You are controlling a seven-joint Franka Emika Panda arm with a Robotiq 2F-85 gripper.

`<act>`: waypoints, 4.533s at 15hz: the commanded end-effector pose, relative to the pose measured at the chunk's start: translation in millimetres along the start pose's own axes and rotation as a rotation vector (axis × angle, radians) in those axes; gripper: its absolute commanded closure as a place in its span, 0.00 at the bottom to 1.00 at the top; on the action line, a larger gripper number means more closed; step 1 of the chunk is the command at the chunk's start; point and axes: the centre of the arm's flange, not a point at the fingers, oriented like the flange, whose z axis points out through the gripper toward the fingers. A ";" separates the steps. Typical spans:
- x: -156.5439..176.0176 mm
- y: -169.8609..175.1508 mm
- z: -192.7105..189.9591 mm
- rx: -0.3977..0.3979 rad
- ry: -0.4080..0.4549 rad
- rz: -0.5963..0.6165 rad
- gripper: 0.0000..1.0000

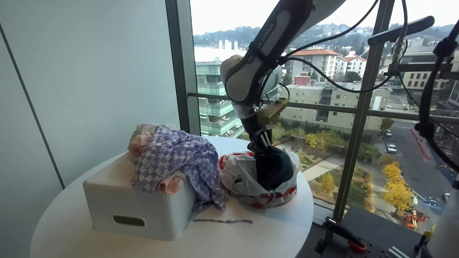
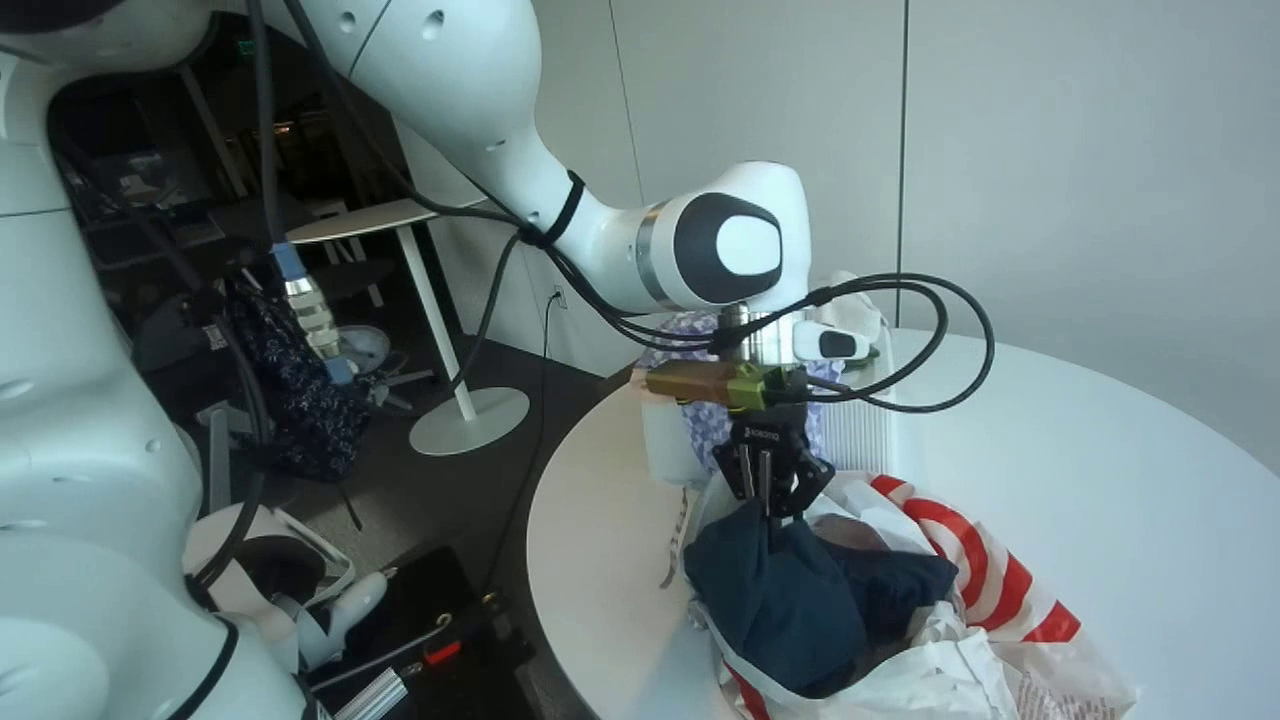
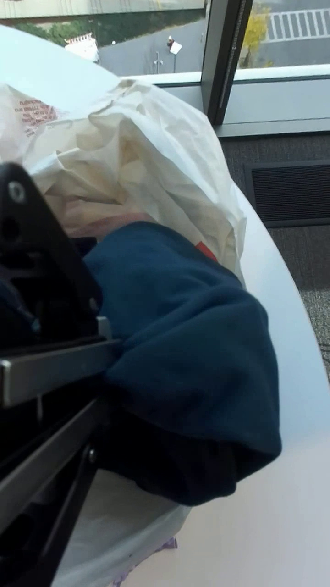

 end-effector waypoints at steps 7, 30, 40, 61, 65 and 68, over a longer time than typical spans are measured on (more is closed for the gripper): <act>63.0 -16.7 89.3 -0.103 0.083 0.110 0.99; 95.1 -12.8 -139.6 -0.188 -0.061 -0.032 0.00; 117.7 1.1 -80.9 -0.455 -0.405 0.008 0.00; 89.8 -135.5 -248.9 0.054 0.107 -0.091 0.00; 99.3 -171.7 -221.8 0.199 0.268 -0.166 0.00; 101.9 -171.1 -206.0 0.211 0.436 -0.191 0.00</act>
